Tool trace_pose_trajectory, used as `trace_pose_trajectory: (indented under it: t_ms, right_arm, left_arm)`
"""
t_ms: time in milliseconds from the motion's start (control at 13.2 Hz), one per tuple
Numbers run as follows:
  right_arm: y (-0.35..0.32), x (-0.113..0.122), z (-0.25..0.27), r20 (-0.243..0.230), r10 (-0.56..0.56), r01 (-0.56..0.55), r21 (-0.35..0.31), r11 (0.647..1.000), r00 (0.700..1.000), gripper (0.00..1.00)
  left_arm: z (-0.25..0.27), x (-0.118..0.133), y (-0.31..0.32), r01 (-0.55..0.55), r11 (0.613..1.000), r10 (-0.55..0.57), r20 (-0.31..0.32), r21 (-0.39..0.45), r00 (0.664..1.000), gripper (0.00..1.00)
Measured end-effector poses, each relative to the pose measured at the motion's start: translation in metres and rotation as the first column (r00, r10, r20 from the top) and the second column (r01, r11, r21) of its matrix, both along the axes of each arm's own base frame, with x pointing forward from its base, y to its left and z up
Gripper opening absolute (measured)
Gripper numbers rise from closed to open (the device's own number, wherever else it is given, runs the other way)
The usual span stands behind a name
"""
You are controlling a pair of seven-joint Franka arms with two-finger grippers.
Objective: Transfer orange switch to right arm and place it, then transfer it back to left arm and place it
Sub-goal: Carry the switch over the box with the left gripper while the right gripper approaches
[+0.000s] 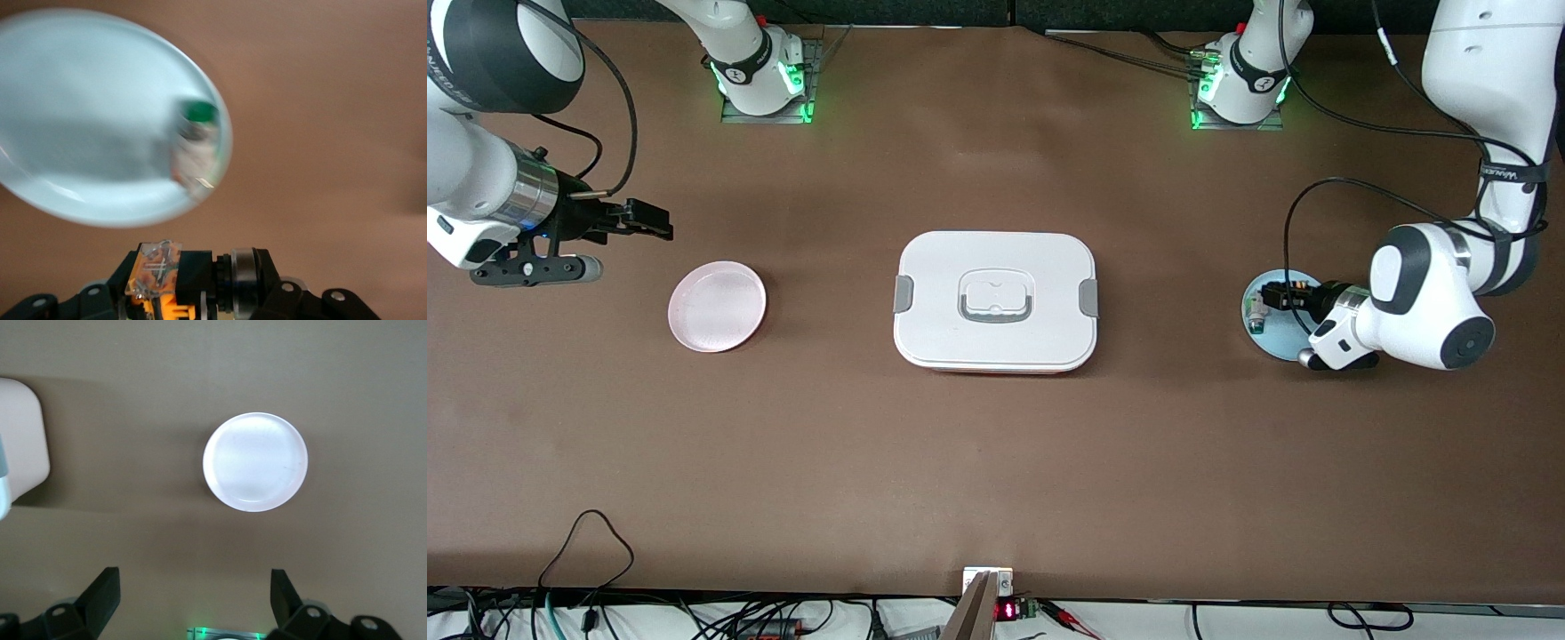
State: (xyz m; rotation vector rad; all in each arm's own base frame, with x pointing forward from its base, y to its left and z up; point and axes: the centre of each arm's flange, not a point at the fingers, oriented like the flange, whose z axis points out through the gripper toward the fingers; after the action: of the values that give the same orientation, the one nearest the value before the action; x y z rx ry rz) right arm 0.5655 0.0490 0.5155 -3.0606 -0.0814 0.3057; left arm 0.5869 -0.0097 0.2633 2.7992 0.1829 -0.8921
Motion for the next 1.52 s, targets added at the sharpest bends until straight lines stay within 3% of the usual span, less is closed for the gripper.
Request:
trace_pose_trajectory:
  t_ms: [228, 380, 608, 759, 911, 987, 1215, 1367, 1519]
  right_arm:
    - [0.018, 0.0, 0.006, 0.004, -0.002, 0.001, 0.082, 0.997, 1.0, 1.0]
    - [0.031, 0.002, 0.018, 0.011, -0.032, 0.029, 0.213, 0.977, 0.999, 1.0]
    - [0.047, 0.005, 0.03, 0.008, -0.081, 0.071, 0.394, 0.916, 0.997, 1.0]
    - [0.055, 0.01, 0.031, -0.004, -0.118, 0.104, 0.496, 0.862, 0.993, 1.0]
    - [0.062, 0.017, 0.032, -0.021, -0.158, 0.14, 0.592, 0.794, 0.987, 1.0]
    - [0.067, 0.021, 0.032, -0.036, -0.18, 0.161, 0.643, 0.749, 0.983, 1.0]
    - [0.082, 0.036, 0.027, -0.113, -0.237, 0.234, 0.778, 0.583, 0.965, 1.0]
    - [0.09, 0.042, 0.023, -0.131, -0.259, 0.254, 0.81, 0.528, 0.957, 1.0]
    - [0.108, 0.043, 0.025, -0.149, -0.263, 0.261, 0.842, 0.471, 0.953, 1.0]
  left_arm:
    - [0.056, 0.001, -0.073, -0.093, 0.996, 0.092, -0.116, -0.004, 0.989, 0.72]
    - [0.106, -0.007, -0.124, -0.136, 0.991, 0.135, -0.161, 0.008, 0.978, 0.72]
    - [0.188, -0.03, -0.19, -0.246, 0.967, 0.253, -0.245, 0.057, 0.936, 0.72]
    - [0.239, -0.041, -0.228, -0.372, 0.926, 0.368, -0.362, 0.062, 0.857, 0.72]
    - [0.273, -0.043, -0.251, -0.493, 0.867, 0.46, -0.502, 0.074, 0.733, 0.72]
    - [0.28, -0.038, -0.26, -0.558, 0.825, 0.513, -0.536, 0.092, 0.671, 0.72]
    - [0.294, -0.028, -0.315, -0.728, 0.677, 0.646, -0.565, 0.112, 0.514, 0.72]
    - [0.295, -0.033, -0.359, -0.788, 0.603, 0.698, -0.559, 0.123, 0.448, 0.72]
    - [0.289, -0.032, -0.377, -0.809, 0.573, 0.7, -0.591, 0.13, 0.401, 0.72]
